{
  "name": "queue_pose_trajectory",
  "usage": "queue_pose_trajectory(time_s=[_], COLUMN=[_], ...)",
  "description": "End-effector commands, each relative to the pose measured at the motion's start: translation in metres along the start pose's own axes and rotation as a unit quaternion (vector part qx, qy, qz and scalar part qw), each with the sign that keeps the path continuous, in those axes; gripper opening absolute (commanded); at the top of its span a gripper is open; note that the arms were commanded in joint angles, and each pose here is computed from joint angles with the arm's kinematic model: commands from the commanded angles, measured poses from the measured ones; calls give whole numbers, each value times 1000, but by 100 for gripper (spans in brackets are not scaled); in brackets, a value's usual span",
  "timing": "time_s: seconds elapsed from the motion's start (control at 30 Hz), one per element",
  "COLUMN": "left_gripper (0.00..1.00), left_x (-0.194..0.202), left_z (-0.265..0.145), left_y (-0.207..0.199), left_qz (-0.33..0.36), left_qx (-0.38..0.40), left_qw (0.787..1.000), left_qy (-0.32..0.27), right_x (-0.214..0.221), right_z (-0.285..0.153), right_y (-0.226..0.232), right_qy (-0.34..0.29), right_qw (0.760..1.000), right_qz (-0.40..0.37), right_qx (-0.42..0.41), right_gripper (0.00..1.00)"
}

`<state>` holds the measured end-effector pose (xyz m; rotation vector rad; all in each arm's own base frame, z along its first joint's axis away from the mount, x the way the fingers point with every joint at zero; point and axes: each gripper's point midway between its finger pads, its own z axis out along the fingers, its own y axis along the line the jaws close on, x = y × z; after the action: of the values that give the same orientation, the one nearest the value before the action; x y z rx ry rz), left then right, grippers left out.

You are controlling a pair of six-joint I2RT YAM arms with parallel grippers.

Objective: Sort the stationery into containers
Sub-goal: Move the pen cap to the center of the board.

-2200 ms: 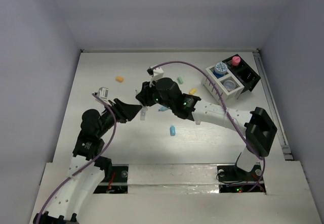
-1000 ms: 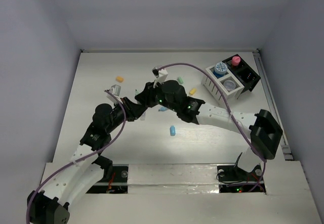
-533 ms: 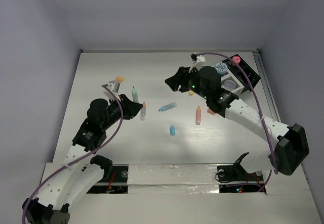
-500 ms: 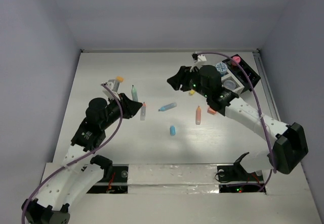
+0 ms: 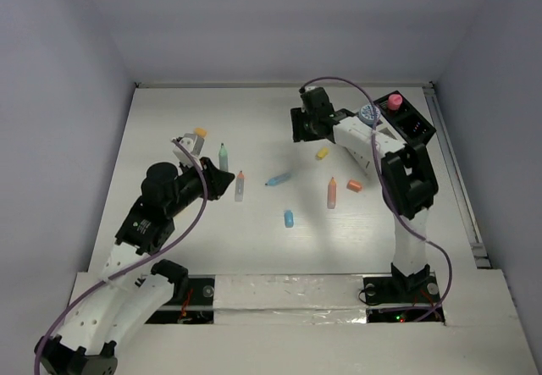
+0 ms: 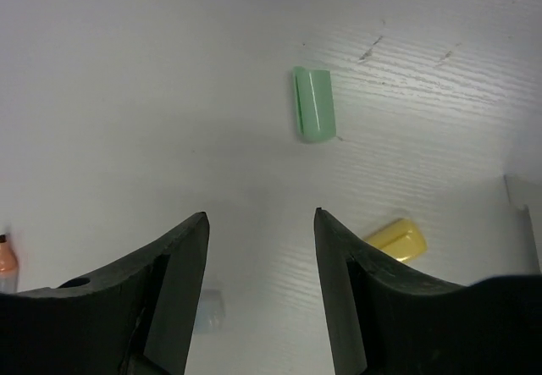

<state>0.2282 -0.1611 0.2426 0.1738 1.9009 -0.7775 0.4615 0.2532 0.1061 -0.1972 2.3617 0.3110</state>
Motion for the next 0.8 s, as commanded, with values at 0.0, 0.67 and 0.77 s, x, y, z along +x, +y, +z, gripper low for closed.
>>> queue_pose_trajectory(time_s=[0.0, 0.67, 0.77], left_gripper=[0, 0, 0], left_x=[-9, -10, -11], left_z=[-4, -5, -5], left_y=[-5, -1, 0], left_qz=[17, 14, 14], left_qx=[14, 10, 15], left_qw=[1000, 1000, 1000], left_qy=[-21, -25, -24], right_x=[-5, -20, -22], right_z=[9, 87, 92], right_y=[-21, -29, -24], right_qy=[30, 40, 41], right_qw=[997, 993, 992], right_qz=[-47, -97, -115], right_qx=[50, 58, 40], right_gripper=[57, 50, 25])
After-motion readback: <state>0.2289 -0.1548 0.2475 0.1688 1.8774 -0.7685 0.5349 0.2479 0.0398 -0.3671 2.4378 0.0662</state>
